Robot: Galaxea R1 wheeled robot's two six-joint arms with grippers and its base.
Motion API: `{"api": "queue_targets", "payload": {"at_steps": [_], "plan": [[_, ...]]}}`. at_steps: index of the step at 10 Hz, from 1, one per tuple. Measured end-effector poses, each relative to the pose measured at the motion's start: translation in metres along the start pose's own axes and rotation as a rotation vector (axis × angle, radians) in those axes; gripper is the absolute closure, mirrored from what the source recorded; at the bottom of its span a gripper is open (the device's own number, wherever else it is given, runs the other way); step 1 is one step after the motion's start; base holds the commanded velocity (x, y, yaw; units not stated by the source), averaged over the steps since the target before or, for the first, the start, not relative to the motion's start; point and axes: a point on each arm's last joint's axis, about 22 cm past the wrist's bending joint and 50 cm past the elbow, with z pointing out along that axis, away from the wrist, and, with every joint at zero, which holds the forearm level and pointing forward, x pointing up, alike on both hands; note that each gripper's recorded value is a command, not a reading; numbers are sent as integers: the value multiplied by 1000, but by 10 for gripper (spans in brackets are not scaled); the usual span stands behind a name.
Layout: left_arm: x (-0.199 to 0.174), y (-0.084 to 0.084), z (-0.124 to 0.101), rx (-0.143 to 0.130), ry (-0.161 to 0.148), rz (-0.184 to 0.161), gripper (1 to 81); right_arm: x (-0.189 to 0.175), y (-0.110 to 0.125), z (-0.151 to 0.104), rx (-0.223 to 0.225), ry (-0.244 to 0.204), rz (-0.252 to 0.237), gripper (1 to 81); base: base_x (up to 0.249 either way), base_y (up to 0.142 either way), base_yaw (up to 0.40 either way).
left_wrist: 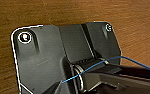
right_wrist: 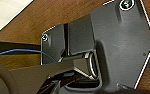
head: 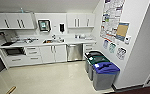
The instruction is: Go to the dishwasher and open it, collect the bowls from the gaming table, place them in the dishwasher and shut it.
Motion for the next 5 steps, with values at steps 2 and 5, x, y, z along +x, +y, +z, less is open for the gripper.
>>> {"api": "queue_targets", "payload": {"at_steps": [2, 5], "plan": [[0, 0, 0, 0, 0, 0, 10, 0, 0, 0, -1, 1, -1, 10, 166, 0, 0], [0, 0, 0, 0, 1, 0, 10, 0, 0, 0, 0, 0, 0, 10, 157, 0, 0]]}}
